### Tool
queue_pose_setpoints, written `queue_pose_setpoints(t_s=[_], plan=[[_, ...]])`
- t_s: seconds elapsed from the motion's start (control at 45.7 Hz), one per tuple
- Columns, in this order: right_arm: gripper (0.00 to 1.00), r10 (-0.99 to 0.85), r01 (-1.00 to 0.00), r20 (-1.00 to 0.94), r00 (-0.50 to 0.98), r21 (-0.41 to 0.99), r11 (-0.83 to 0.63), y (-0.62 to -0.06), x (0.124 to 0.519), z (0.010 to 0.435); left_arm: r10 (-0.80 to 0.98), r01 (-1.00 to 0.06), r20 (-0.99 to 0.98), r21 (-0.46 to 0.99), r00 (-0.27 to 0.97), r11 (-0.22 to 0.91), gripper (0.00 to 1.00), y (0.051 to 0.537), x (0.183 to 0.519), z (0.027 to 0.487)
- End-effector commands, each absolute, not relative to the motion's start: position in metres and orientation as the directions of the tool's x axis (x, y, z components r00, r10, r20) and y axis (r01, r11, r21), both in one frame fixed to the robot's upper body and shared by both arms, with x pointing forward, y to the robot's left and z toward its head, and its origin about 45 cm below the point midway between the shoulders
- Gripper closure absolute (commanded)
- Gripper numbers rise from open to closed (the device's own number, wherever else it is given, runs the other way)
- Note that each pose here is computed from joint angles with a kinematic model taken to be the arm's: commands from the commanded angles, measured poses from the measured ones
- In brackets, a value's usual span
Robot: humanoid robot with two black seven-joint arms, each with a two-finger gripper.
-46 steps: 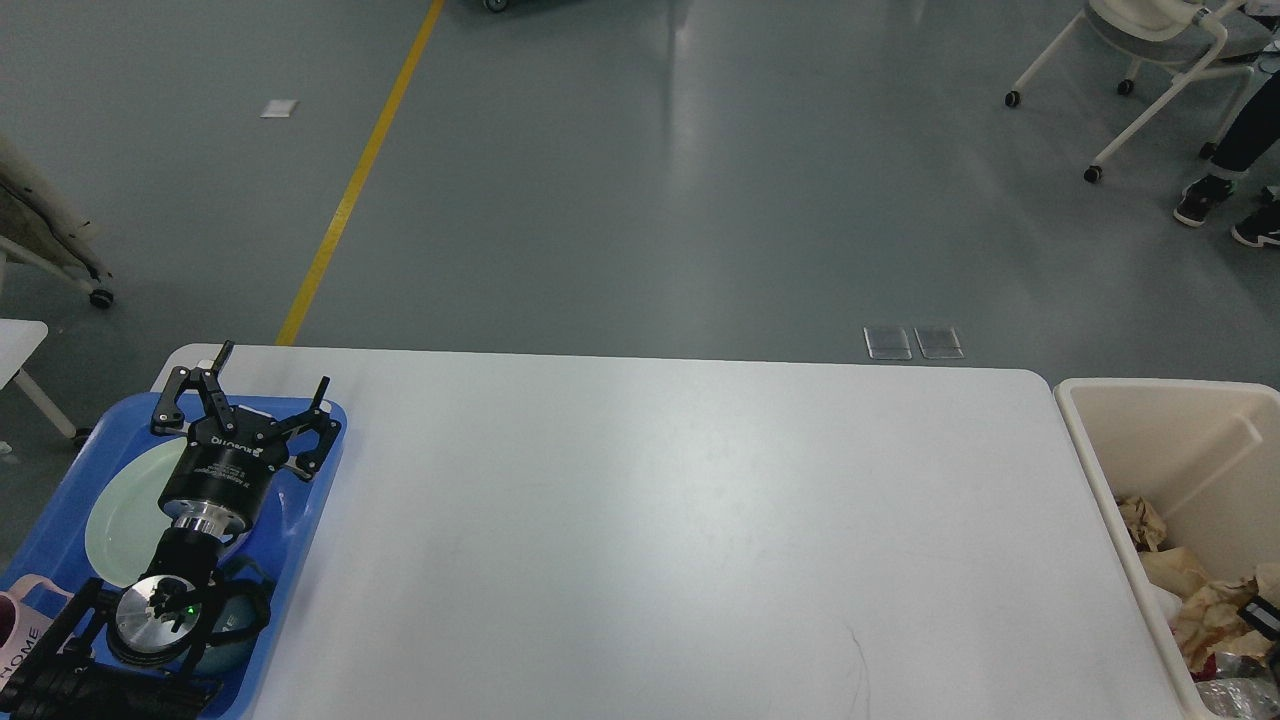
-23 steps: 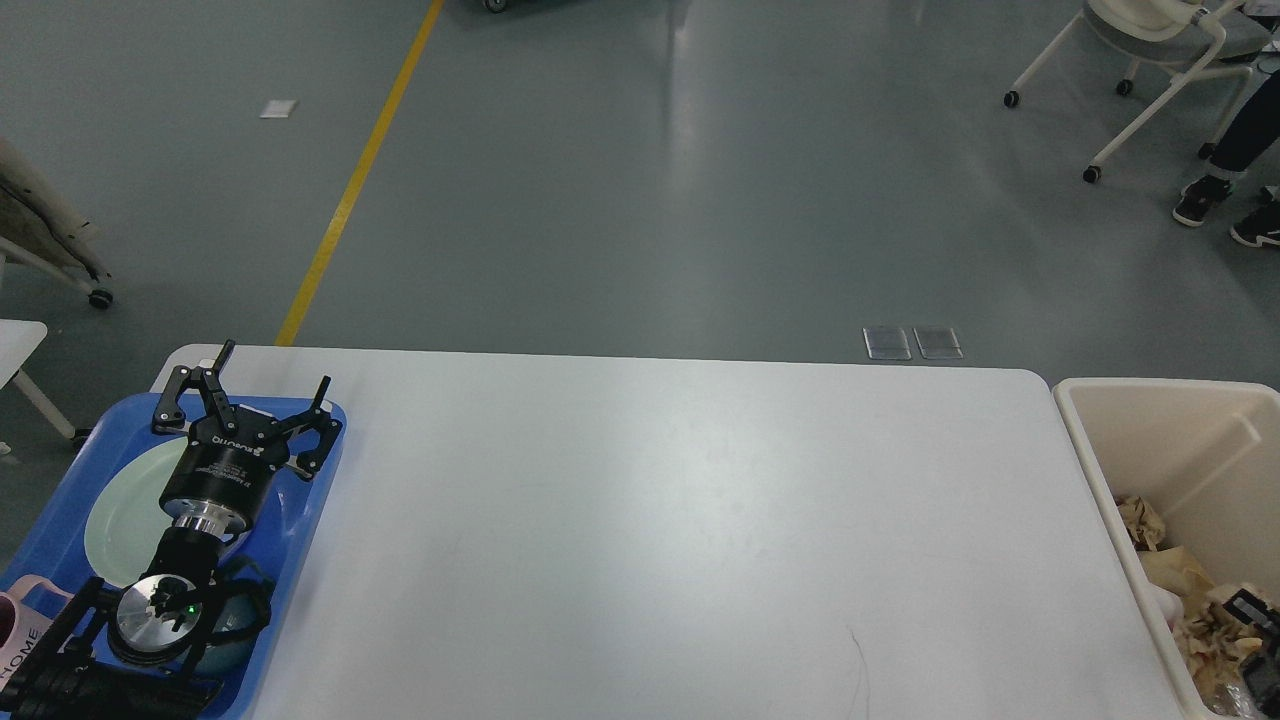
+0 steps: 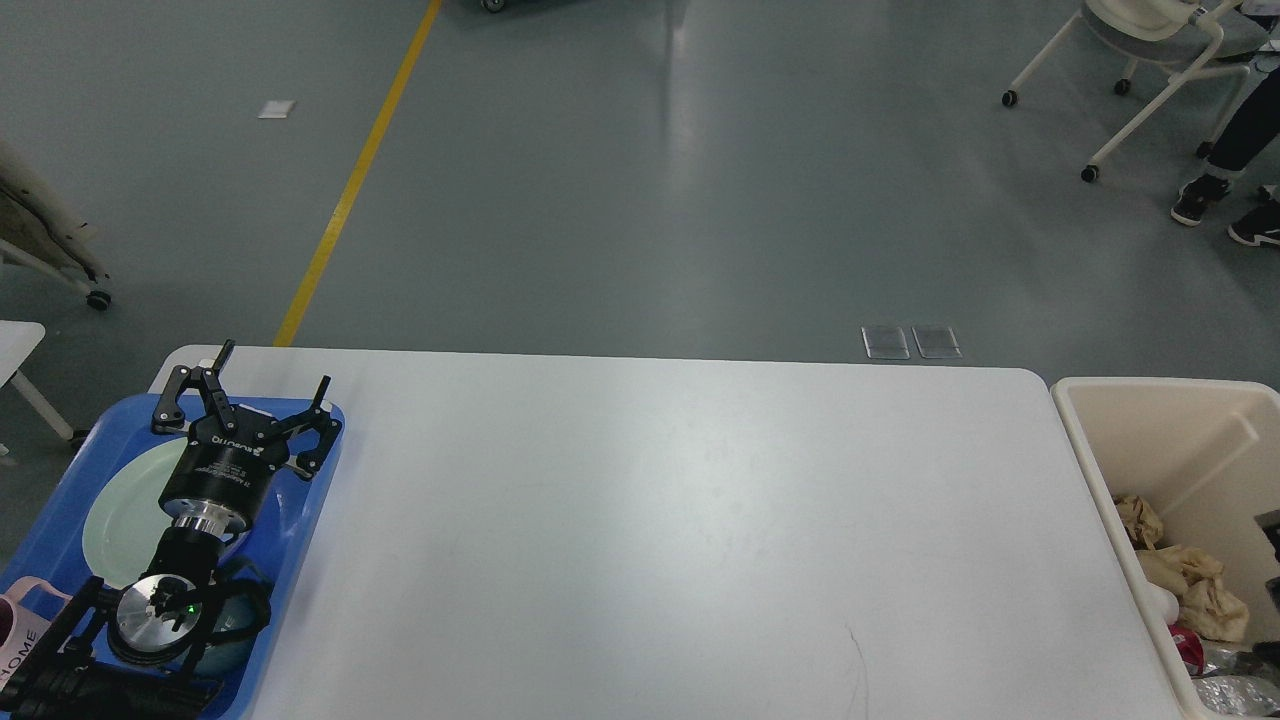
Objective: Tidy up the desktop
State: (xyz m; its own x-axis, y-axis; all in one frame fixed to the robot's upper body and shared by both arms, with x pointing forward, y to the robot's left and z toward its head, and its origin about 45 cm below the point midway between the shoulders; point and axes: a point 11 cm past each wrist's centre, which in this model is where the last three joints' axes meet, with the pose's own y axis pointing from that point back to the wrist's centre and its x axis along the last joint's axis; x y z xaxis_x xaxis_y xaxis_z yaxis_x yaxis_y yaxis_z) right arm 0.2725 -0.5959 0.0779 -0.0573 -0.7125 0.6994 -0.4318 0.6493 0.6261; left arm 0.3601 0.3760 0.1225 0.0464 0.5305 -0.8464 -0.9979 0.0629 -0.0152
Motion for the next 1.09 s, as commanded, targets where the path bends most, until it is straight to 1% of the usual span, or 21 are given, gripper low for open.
queue_pose_setpoints(t_s=[0.0,0.109,0.241,0.306,0.372,0.416,0.503,0.7,0.81,0.919,0.985,1.073], plan=[[0.00,-0.791,-0.525,0.557,-0.254,0.607,0.597,-0.579,0.326,0.109,0.530,-0.998,-0.847,-0.015,0.046,0.062,0.03,0.376,0.360,0.122],[0.00,-0.859,-0.601,0.374,-0.350,0.613,0.512,-0.563,0.359,0.133,0.530,-0.998,-0.846,-0.015,0.046,0.064,0.03,0.376,0.360,0.122],[0.00,-0.911,-0.713,0.095,-0.400,0.593,0.375,-0.542,0.388,0.165,0.530,-0.998,-0.846,-0.016,0.048,0.064,0.03,0.376,0.360,0.123],[0.00,-0.915,-0.790,-0.082,-0.394,0.540,0.291,-0.522,0.407,0.188,0.530,-0.998,-0.846,-0.016,0.048,0.064,0.03,0.376,0.360,0.123],[0.00,-0.903,-0.856,-0.258,-0.344,0.481,0.189,-0.489,0.424,0.204,0.531,-0.998,-0.846,-0.015,0.048,0.065,0.03,0.375,0.360,0.123],[0.00,-0.894,-0.880,-0.331,-0.303,0.458,0.129,-0.468,0.425,0.201,0.531,-0.998,-0.846,-0.015,0.048,0.065,0.03,0.375,0.360,0.123],[0.00,-0.868,-0.921,-0.431,-0.246,0.383,0.070,-0.440,0.423,0.198,0.531,-0.998,-0.846,-0.015,0.048,0.065,0.03,0.375,0.360,0.123],[0.00,-0.834,-0.978,-0.519,-0.190,0.172,0.116,-0.416,0.405,0.178,0.531,-0.998,-0.846,-0.015,0.048,0.065,0.03,0.375,0.360,0.123],[0.00,-0.781,-0.984,-0.603,-0.167,0.146,0.097,-0.395,0.377,0.149,0.531,-0.998,-0.846,-0.015,0.048,0.065,0.03,0.375,0.360,0.123],[0.00,-0.743,-0.993,-0.660,-0.115,0.095,0.068,-0.367,0.353,0.131,0.531,-0.998,-0.846,-0.015,0.048,0.065,0.03,0.375,0.360,0.123],[0.00,-0.743,-0.992,-0.658,-0.126,0.084,0.093,-0.366,0.344,0.123,0.531,-0.998,-0.846,-0.015,0.048,0.065,0.03,0.375,0.360,0.123],[0.00,-0.742,-0.991,-0.657,-0.134,0.068,0.118,-0.368,0.340,0.122,0.531,-0.998,-0.846,-0.015,0.048,0.065,0.03,0.375,0.360,0.123]])
